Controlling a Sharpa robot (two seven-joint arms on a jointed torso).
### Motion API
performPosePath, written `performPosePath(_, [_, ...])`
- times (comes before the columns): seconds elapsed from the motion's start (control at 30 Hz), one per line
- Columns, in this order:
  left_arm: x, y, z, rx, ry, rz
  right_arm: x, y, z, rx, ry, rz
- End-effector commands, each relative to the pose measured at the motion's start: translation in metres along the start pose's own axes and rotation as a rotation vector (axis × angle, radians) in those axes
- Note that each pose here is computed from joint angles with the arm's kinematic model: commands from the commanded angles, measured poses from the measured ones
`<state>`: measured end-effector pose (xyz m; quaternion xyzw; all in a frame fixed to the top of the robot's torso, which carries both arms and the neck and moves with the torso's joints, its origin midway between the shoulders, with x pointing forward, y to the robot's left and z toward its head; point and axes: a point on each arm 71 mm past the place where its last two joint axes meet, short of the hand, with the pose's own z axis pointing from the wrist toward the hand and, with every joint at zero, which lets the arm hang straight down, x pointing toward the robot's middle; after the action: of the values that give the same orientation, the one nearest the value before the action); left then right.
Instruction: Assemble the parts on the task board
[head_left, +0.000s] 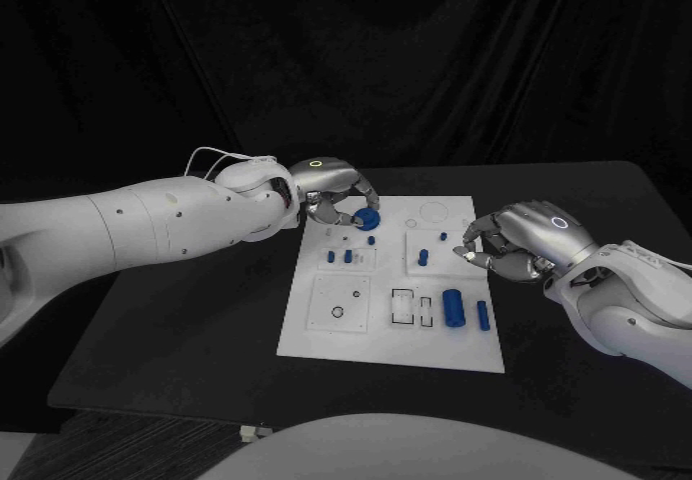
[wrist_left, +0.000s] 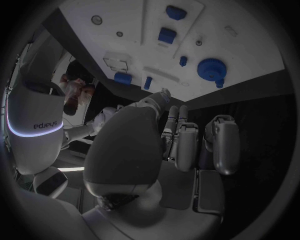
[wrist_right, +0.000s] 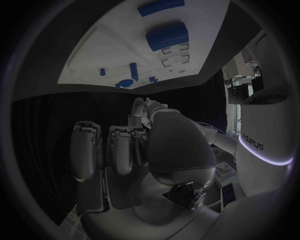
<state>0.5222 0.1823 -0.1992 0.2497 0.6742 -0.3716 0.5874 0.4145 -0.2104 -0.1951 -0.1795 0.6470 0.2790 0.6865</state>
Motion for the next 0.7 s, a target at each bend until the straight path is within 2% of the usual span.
performPosePath(0.03, [0.0100,0.0010,0.0020,-0.014,0.054,0.167,-0.005,0.002,0.000,-0.018,-0.056,0.005])
performPosePath(0.17, [0.0206,0.0009,0.0037,-0.033,0.074,0.186,-0.005,0.003,0.001,-0.017,-0.048,0.004])
performPosePath(0.3, [0.0264,0.0005,0.0053,-0.043,0.081,0.192,-0.003,0.003,0.003,-0.014,-0.038,0.003])
performPosePath(0.43, [0.0296,-0.0002,0.0075,-0.045,0.081,0.194,-0.002,0.001,0.004,-0.010,-0.035,-0.001])
performPosePath(0.7, [0.0321,-0.0066,0.0141,-0.004,0.051,0.204,-0.001,-0.002,0.004,0.000,-0.023,-0.006])
